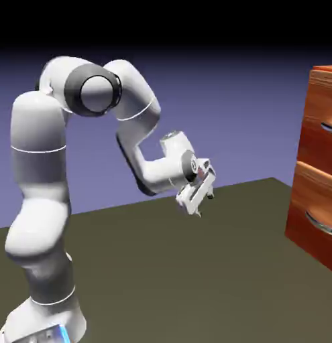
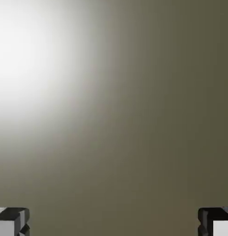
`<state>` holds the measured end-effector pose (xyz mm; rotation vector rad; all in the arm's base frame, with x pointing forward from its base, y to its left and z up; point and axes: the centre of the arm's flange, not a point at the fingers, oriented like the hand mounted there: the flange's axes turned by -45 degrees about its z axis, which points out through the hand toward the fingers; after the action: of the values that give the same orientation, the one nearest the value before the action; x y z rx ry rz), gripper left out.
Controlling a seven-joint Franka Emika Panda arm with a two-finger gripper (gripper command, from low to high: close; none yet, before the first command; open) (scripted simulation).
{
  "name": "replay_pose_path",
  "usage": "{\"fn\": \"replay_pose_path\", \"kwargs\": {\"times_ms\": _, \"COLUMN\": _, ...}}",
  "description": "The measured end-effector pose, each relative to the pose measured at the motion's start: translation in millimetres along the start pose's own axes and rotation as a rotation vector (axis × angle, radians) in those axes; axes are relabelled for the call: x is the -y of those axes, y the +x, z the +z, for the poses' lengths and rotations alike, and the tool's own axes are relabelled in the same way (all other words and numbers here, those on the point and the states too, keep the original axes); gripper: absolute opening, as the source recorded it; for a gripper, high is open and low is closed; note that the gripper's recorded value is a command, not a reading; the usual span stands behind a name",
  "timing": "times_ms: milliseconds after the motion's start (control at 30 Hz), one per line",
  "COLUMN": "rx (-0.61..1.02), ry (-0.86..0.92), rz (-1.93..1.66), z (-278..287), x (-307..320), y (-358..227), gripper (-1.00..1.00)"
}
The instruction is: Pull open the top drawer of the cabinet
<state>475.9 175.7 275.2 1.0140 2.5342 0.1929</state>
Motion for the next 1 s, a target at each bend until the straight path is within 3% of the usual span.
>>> {"fn": "replay_pose_path", "kwargs": {"times_ms": 300, "rx": -0.051, "ry": -0.099, "rz": -0.641, "z": 26.6, "x": -32.2, "y": 37.7, "gripper": 0.00}}
{"fn": "replay_pose_path", "kwargs": {"times_ms": 533, "rx": -0.003, "ry": -0.244, "rz": -1.076, "z": 27.6, "x": -61.9, "y": 49.5, "gripper": 0.00}}
{"fn": "replay_pose_path", "kwargs": {"times_ms": 767, "rx": 0.161, "ry": -0.391, "rz": -1.440, "z": 13.7, "x": -93.6, "y": 37.3, "gripper": 0.00}}
{"fn": "replay_pose_path", "kwargs": {"times_ms": 1000, "rx": 0.441, "ry": -0.465, "rz": -1.718, "z": -10.7, "x": -120.7, "y": -4.4, "gripper": 0.00}}
